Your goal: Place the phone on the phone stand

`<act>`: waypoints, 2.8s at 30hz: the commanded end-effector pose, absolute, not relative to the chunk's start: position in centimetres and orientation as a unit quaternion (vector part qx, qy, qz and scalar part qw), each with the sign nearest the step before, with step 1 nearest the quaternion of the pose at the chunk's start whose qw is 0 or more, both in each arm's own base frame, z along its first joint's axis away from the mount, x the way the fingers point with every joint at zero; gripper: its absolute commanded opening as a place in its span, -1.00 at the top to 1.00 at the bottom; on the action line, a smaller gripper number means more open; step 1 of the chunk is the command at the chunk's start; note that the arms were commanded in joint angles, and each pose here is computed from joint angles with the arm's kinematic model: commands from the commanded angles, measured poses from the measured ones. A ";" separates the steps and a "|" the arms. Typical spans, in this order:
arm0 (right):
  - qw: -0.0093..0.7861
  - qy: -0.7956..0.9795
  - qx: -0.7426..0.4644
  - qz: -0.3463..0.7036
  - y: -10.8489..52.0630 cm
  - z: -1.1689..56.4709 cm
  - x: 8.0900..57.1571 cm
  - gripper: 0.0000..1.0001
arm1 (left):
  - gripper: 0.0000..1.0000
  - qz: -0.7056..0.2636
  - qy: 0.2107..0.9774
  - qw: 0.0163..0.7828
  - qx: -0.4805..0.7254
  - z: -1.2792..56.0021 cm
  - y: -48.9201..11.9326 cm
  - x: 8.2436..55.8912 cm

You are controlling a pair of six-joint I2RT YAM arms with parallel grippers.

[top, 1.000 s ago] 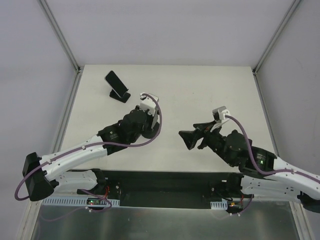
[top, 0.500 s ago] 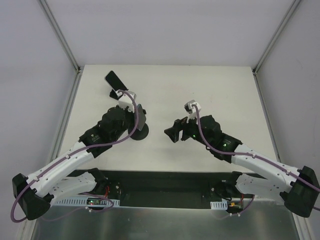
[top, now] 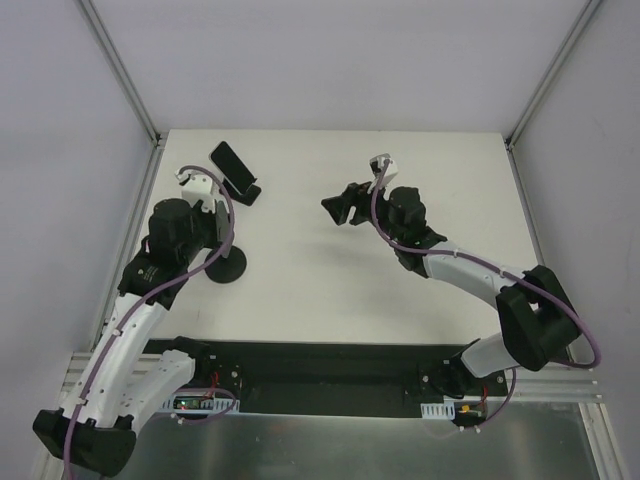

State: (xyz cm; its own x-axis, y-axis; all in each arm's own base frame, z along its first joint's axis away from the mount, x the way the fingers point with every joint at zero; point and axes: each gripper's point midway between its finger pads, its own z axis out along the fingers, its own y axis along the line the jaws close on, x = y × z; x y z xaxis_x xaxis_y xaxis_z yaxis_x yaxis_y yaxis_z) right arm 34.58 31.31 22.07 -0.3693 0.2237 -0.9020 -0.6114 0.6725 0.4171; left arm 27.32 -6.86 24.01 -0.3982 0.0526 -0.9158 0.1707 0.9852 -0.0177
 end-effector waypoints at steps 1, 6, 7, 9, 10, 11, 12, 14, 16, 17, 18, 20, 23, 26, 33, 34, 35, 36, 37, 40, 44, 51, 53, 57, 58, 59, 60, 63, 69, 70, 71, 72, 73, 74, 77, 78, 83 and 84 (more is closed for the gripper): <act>0.590 0.675 -0.167 0.409 31.4 23.8 34.6 -0.40 | 1.00 -0.092 0.775 0.617 0.098 30.5 -6.9 29.7; 0.600 0.669 -0.196 0.393 30.0 23.4 33.8 -0.36 | 1.00 -0.119 0.757 0.638 0.081 30.6 -4.5 32.4; 0.603 0.667 -0.199 0.389 29.8 23.5 33.6 -0.36 | 1.00 -0.117 0.758 0.637 0.080 30.3 -4.2 32.9; 0.604 0.667 -0.201 0.387 29.7 23.5 33.7 -0.35 | 1.00 -0.109 0.757 0.639 0.079 29.8 -3.5 33.9; 0.603 0.668 -0.201 0.387 29.8 23.4 33.8 -0.35 | 1.00 -0.115 0.744 0.652 0.084 30.5 -3.6 34.4; 0.601 0.668 -0.203 0.389 30.0 23.3 33.8 -0.34 | 1.00 -0.121 0.740 0.655 0.086 30.8 -3.5 34.8; 0.601 0.667 -0.204 0.390 30.0 23.3 34.0 -0.33 | 1.00 -0.134 0.744 0.649 0.081 30.4 -3.5 35.4; 0.596 0.669 -0.208 0.393 30.4 23.1 34.1 -0.32 | 1.00 -0.151 0.730 0.658 0.102 31.3 -4.1 36.1; 0.594 0.670 -0.209 0.393 30.5 22.9 34.2 -0.31 | 1.00 -0.154 0.736 0.651 0.106 30.6 -4.0 37.0; 0.595 0.670 -0.208 0.392 30.4 22.9 34.3 -0.31 | 1.00 -0.168 0.731 0.650 0.124 30.8 -4.5 37.2; 0.595 0.670 -0.208 0.392 30.5 22.9 34.3 -0.31 | 1.00 -0.172 0.737 0.643 0.121 30.2 -4.2 37.7; 0.593 0.671 -0.209 0.393 30.5 22.8 34.3 -0.30 | 1.00 -0.177 0.731 0.647 0.123 30.2 -3.9 38.3; 0.589 0.673 -0.211 0.394 30.7 22.5 34.4 -0.28 | 1.00 -0.196 0.727 0.644 0.134 29.8 -3.6 39.1; 0.588 0.672 -0.214 0.396 30.9 22.5 34.6 -0.27 | 1.00 -0.222 0.735 0.626 0.137 29.1 -3.9 40.1; 0.584 0.672 -0.218 0.400 31.2 22.3 34.7 -0.22 | 1.00 -0.262 0.752 0.595 0.109 27.1 -3.1 41.0; 0.585 0.671 -0.218 0.400 31.2 22.4 34.7 -0.21 | 1.00 -0.260 0.760 0.588 0.098 26.6 -2.9 41.0; 0.585 0.671 -0.219 0.400 31.1 22.4 34.7 -0.21 | 1.00 -0.261 0.764 0.582 0.094 26.4 -2.9 40.9; 0.584 0.671 -0.219 0.401 31.1 22.4 34.7 -0.21 | 1.00 -0.261 0.770 0.576 0.085 25.8 -2.7 40.9; 0.583 0.672 -0.219 0.401 31.2 22.3 34.7 -0.21 | 1.00 -0.259 0.779 0.567 0.077 25.4 -2.5 40.8; 0.583 0.670 -0.222 0.403 31.2 22.4 34.6 -0.20 | 1.00 -0.254 0.788 0.557 0.066 25.1 -2.2 40.9; 0.581 0.670 -0.224 0.405 31.3 22.3 34.5 -0.21 | 1.00 -0.266 0.799 0.536 0.054 24.6 -2.3 40.9; 0.578 0.671 -0.226 0.406 31.5 22.2 34.6 -0.20 | 0.95 -0.295 0.801 0.520 0.024 24.9 -2.1 40.9; 0.576 0.671 -0.226 0.407 31.5 22.0 34.5 -0.20 | 1.00 -0.306 0.800 0.515 0.021 25.1 -2.4 41.0; 0.576 0.671 -0.226 0.407 31.5 22.0 34.5 -0.20 | 0.99 -0.315 0.800 0.510 0.023 24.9 -2.5 40.9; 0.576 0.671 -0.226 0.407 31.5 22.0 34.6 -0.20 | 0.85 -0.315 0.800 0.511 0.025 25.0 -2.5 40.8; 0.575 0.673 -0.226 0.408 31.6 21.9 34.6 -0.20 | 0.77 -0.312 0.798 0.514 0.025 25.2 -2.5 40.7; 0.574 0.672 -0.227 0.408 31.6 21.9 34.5 -0.20 | 0.65 -0.311 0.799 0.514 0.024 25.2 -2.5 40.7; 0.573 0.674 -0.225 0.408 31.6 21.8 34.6 -0.21 | 0.03 -0.297 0.798 0.524 0.019 25.6 -2.1 40.4; 0.572 0.681 -0.221 0.401 31.5 21.6 34.9 -0.25 | -0.98 -0.256 0.791 0.556 -0.003 27.1 -1.2 39.3; 0.573 0.682 -0.220 0.399 31.4 21.6 35.0 -0.25 | -0.98 -0.252 0.789 0.560 -0.005 27.2 -1.2 39.1; 0.571 0.683 -0.219 0.399 31.4 21.4 35.0 -0.25 | -0.98 -0.243 0.781 0.576 -0.005 28.3 -1.1 38.8; 0.571 0.684 -0.218 0.398 31.4 21.4 35.0 -0.25 | -0.98 -0.241 0.780 0.578 -0.010 28.1 -1.0 38.5; 0.570 0.686 -0.218 0.397 31.3 21.3 35.0 -0.25 | -0.98 -0.240 0.776 0.583 -0.014 28.5 -1.2 38.3; 0.570 0.686 -0.217 0.396 31.3 21.4 35.0 -0.26 | -0.98 -0.224 0.766 0.603 -0.016 29.6 -1.0 38.0; 0.567 0.702 -0.205 0.380 30.7 21.0 35.4 -0.29 | -0.98 -0.204 0.754 0.624 -0.008 30.8 -2.0 36.9; 0.564 0.712 -0.196 0.370 30.4 20.7 35.5 -0.33 | -0.98 -0.179 0.754 0.632 -0.015 30.7 -1.8 36.8; 0.547 0.794 -0.072 0.256 24.3 18.8 35.5 -0.50 | -0.98 -0.137 0.715 0.684 0.045 33.7 -6.6 33.3; 0.542 0.801 -0.062 0.245 23.4 18.6 35.0 -0.51 | -0.98 -0.130 0.708 0.691 0.060 34.2 -7.3 32.6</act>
State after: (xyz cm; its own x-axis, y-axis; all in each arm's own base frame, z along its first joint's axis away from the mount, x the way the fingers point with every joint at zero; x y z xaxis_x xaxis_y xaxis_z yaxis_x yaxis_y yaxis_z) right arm 35.10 27.98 16.31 -0.4093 0.0978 -0.9071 -0.5632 0.7551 0.3355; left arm 34.43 -6.18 31.07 -0.2004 -0.1949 -0.9601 0.2929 0.9232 -0.2486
